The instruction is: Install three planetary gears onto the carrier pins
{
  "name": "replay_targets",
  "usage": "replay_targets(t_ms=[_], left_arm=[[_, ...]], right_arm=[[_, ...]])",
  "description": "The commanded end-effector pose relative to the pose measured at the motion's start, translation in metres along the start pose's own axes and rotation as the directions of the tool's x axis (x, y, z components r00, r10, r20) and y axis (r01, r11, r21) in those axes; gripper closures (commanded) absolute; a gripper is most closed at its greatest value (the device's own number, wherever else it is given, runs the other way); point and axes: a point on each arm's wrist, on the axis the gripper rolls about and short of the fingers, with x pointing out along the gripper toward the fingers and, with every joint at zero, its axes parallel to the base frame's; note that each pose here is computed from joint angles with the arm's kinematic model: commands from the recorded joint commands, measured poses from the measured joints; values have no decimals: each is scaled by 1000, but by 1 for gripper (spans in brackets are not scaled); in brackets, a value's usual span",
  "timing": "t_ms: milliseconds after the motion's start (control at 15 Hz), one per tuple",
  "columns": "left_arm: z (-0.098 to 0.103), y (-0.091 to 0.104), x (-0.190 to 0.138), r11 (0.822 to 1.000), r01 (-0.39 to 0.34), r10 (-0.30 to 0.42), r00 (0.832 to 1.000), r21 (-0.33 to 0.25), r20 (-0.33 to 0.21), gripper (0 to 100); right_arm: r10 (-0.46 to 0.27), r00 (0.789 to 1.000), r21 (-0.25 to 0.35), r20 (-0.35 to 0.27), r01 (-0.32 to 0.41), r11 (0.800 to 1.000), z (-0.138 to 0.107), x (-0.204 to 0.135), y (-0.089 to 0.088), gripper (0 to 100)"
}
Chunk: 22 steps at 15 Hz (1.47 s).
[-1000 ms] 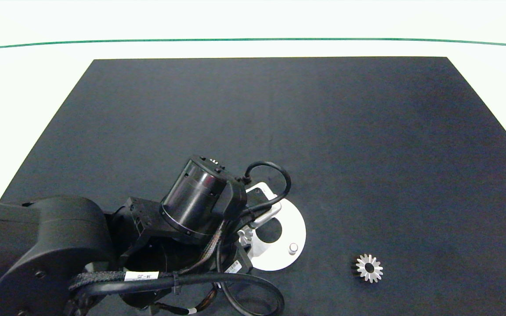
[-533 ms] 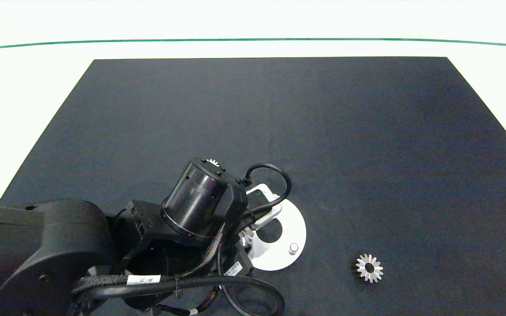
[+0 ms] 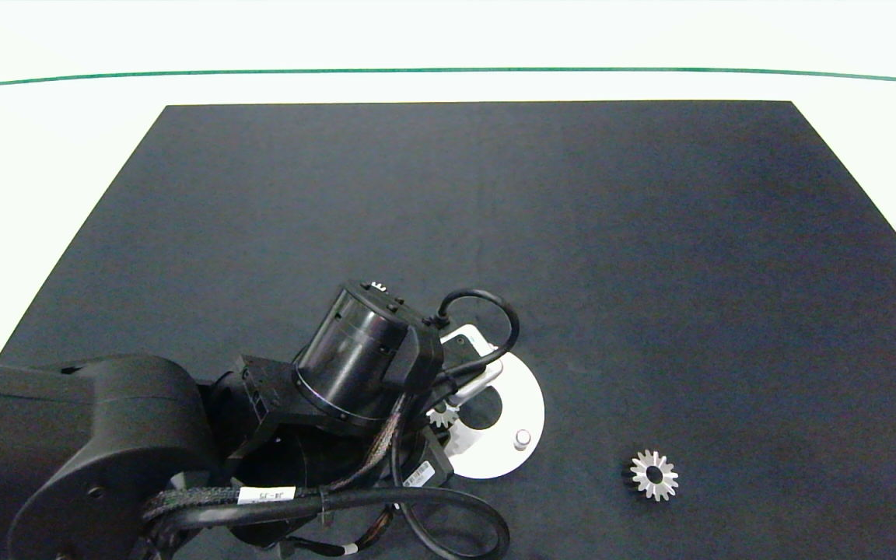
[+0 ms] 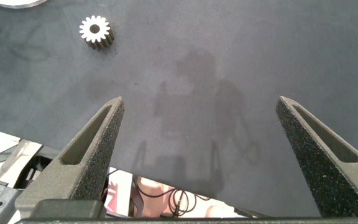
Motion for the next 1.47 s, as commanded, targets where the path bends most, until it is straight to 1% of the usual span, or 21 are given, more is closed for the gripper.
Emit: replay_targets(t_ms=[67,333,733,1000,1333,1467], left_arm=[[1,1,-1,1000,-5,5,1000,1,5,100],[3,2,-3,1000,-8,8,1000,-3,14,100],[-4,3,-10,1000,-8,8,1000,-8,11,100],[-7,1,-9,1000,5,-5,1000,-7,3,100],[-9,0,-6,1000,2,-2,1000,-13,16,100],[-9,-1,-5,1000,3,-3,1000,-12,13,100]], right_arm=[[3,1000,-1,-7,-3,1000,-1,1,0,0],[3,1000,-1,-8,-3,1000,-2,1,0,0],[1,1000,-1,-7,-1,1000,-1,1,0,0],[0,1000,-3,-3,0,1000,-2,0,0,0],[0,1000,-3,-1,0,1000,-2,0,1,0],[-1,1000,-3,0,1,1000,-2,0,1,0]])
